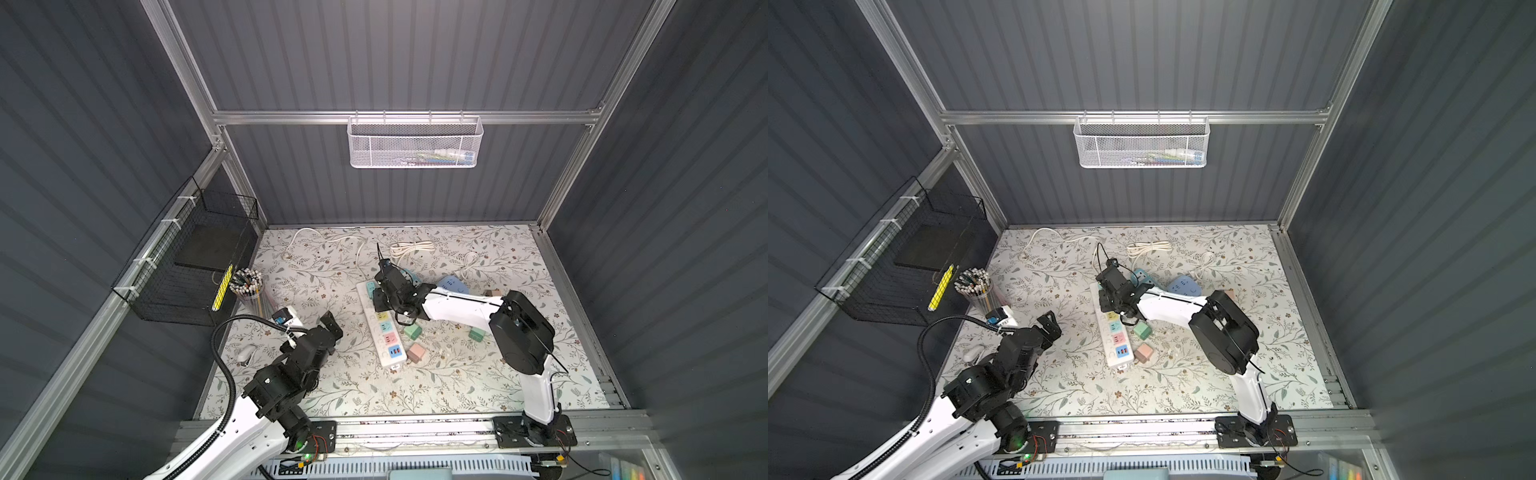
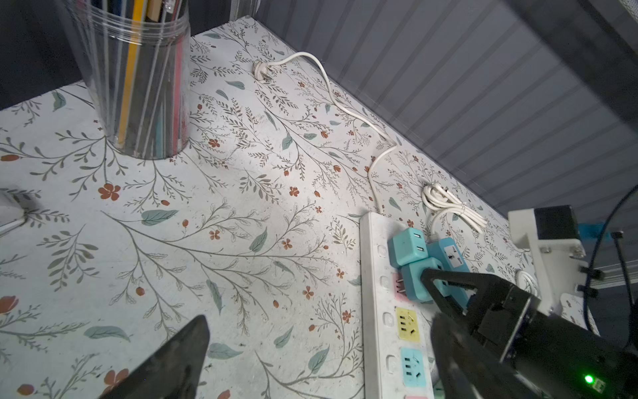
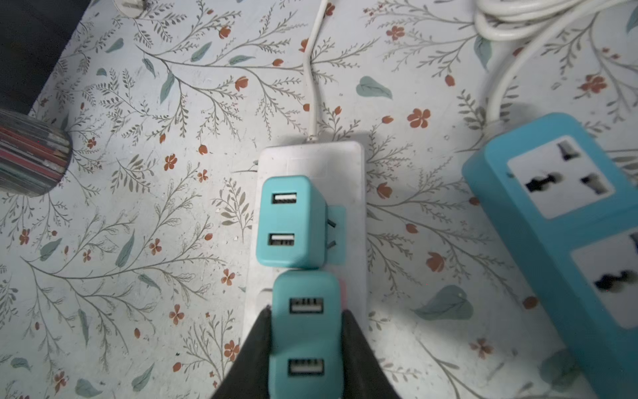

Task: Insert the plug
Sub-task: 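Carry the charger above the pink socket with the right gripper while the left withdraws, then press the second charger down into the pink socket with the right gripper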

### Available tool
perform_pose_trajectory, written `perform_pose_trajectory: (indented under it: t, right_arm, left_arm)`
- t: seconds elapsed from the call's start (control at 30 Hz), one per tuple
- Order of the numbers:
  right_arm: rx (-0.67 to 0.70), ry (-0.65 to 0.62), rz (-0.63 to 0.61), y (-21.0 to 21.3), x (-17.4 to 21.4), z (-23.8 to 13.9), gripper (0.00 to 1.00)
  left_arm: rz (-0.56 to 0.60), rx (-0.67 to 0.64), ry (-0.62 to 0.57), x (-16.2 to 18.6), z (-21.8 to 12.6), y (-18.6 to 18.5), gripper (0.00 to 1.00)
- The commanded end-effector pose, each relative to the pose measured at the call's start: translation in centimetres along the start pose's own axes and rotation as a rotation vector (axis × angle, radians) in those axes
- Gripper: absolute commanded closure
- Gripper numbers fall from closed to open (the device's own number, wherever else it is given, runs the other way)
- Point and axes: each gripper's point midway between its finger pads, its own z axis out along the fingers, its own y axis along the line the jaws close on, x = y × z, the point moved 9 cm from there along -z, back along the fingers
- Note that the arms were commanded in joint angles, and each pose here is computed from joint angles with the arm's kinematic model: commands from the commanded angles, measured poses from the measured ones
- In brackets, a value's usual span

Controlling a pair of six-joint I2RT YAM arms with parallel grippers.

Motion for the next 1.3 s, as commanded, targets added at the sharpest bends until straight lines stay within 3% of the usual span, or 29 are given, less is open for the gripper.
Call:
perform_pose_trajectory:
  t: [0.0,0.57,0.87,1.27]
  right_arm:
    - [0.052,0.019,-0.003,0.0,0.3,0.3,0.81]
    - [0.207,0.062,-0.128,2.6,4.8,1.7,0.81]
    - [0.196,0.148,-0.165,2.1,7.3,3.4,0.80]
    - [0.206,0.231,-0.158,1.2,9.8,4.8,0.79]
  left_arm:
    - [0.027,-0.018,-0.014,0.0,-0.2,0.5,0.00]
    - [0.037,-0.051,-0.016,-0.9,-0.8,0.5,0.00]
    - [0.000,-0.034,-0.054,-1.4,-1.7,1.7,0.00]
    - [0.085,0.009,-0.066,-2.3,-1.9,0.3,0.00]
